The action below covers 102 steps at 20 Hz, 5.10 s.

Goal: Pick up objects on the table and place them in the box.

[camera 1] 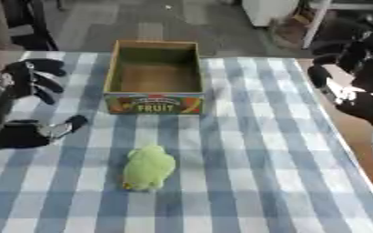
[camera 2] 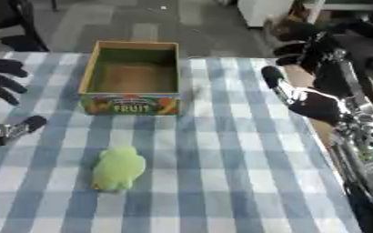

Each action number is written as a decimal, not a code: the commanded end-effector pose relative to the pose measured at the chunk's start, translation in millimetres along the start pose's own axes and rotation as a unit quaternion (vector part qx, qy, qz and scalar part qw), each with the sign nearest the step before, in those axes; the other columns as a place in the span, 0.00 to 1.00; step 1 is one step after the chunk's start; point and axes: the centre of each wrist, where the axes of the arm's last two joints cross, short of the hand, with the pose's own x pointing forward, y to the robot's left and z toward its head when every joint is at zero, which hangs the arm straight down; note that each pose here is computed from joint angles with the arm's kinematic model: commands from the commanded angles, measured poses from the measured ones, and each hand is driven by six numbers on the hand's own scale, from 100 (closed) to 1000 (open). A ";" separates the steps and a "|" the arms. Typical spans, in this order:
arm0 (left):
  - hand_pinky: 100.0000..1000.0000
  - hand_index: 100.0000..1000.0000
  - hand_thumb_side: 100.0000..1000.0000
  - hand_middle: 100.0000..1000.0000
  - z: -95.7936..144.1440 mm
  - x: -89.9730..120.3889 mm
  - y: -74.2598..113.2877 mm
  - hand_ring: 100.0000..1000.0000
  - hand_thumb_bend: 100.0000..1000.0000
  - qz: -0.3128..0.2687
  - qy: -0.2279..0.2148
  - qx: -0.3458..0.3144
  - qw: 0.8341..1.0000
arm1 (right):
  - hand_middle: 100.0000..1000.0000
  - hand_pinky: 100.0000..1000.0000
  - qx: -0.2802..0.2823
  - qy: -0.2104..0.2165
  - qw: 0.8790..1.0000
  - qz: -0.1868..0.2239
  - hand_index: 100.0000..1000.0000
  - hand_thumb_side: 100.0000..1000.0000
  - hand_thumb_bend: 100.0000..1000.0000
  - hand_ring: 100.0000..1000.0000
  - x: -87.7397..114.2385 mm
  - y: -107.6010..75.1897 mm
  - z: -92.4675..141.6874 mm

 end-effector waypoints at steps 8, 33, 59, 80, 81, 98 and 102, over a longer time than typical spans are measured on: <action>0.50 0.81 0.00 0.68 -20.0 2.1 -32.8 0.60 0.62 0.000 0.015 -0.139 0.990 | 0.70 0.63 0.006 -0.013 1.000 0.003 0.85 0.14 0.36 0.67 5.7 -2.2 -5.8; 0.45 0.65 0.00 0.53 -42.3 -23.5 -99.5 0.49 0.42 -0.036 0.075 -0.212 0.974 | 0.70 0.63 0.011 -0.014 1.000 -0.001 0.85 0.14 0.35 0.67 5.6 -0.1 -6.7; 0.15 0.29 0.00 0.15 -40.0 26.7 -45.4 0.12 0.21 -0.101 0.009 -0.032 0.994 | 0.70 0.63 0.009 -0.009 1.000 0.001 0.85 0.14 0.34 0.68 3.8 -1.0 -4.3; 0.17 0.32 0.00 0.18 -131.8 7.0 6.3 0.15 0.28 -0.143 0.095 0.094 0.981 | 0.70 0.63 0.040 -0.018 0.999 -0.031 0.85 0.14 0.34 0.68 5.4 15.6 -9.7; 0.18 0.32 0.00 0.19 -136.6 1.0 5.8 0.16 0.28 -0.147 0.110 0.099 0.978 | 0.70 0.63 0.041 -0.018 0.998 -0.033 0.85 0.14 0.34 0.68 5.2 16.3 -9.6; 0.56 0.82 0.35 0.73 -151.4 -69.8 14.1 0.67 0.99 -0.179 0.243 0.140 0.943 | 0.69 0.63 0.051 -0.012 0.997 -0.063 0.85 0.15 0.33 0.68 0.3 30.2 -6.8; 0.59 0.84 0.45 0.76 -146.1 -67.7 18.4 0.70 1.00 -0.179 0.218 0.167 0.945 | 0.69 0.63 0.048 -0.009 0.997 -0.062 0.85 0.15 0.33 0.68 -0.9 29.6 -5.9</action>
